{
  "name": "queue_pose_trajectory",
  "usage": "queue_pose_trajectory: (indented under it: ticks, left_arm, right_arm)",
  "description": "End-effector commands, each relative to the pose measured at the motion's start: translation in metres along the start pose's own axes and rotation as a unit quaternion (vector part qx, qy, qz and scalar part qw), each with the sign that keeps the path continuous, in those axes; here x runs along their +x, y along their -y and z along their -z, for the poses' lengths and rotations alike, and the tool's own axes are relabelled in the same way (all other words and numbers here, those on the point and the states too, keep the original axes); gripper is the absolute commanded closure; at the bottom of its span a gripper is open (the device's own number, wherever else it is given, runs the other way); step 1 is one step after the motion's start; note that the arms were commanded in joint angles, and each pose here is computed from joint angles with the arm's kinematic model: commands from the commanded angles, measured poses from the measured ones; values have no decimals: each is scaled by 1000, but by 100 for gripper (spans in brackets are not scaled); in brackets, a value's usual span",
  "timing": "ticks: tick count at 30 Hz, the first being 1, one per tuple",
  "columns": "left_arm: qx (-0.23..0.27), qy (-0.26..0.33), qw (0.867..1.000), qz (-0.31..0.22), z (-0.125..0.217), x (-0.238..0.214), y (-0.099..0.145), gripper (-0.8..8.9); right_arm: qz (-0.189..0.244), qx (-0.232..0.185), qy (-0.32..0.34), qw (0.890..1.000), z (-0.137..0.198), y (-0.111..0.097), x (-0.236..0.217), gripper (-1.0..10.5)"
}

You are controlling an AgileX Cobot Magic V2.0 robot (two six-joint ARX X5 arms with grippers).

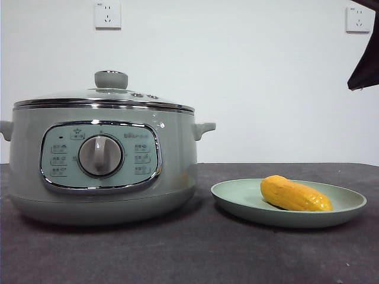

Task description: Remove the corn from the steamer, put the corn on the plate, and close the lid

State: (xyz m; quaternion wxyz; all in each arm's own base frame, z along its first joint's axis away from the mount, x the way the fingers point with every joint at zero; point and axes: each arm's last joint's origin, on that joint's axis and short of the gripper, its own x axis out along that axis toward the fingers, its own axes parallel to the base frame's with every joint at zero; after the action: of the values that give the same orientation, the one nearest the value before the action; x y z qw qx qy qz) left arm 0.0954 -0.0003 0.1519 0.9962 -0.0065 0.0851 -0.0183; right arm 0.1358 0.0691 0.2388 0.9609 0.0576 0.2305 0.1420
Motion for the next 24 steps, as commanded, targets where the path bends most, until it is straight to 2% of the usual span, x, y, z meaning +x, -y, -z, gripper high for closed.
queue_pose_trajectory:
  ticks: [1,3,5,8,11,15,18,24]
  left_arm:
    - [3,-6,1000,0,5,1,0,816]
    - [3,-6,1000,0,5,1,0,816]
    - [3,-6,1000,0,5,1,0,816]
    - [3,-6,1000,0,5,1,0,816]
    - [3,-6,1000,0,5,1,0,816]
    - [3,-5,1000,0,5,1,0,816]
    - [3,-5,1000,0,5,1,0,816]
    - [3,-5,1000,0,5,1,0,816]
  right_arm:
    - [20,-8,1,1000,2,2,-2,946]
    - [47,-33,4,998,3,4,-5,946]
    - [49,-56,7,997,3,5,-9,946]
    - [57,-81,54,994,1,12,-20,946]
    - [83,-72,128,986,3,25,-28,946]
    - [68,-69,191,977,15,40,-34,946]
    - [88,-80,200,972,28,50,-34,946]
    - [119,-73,197,970,59,61,-26,946]
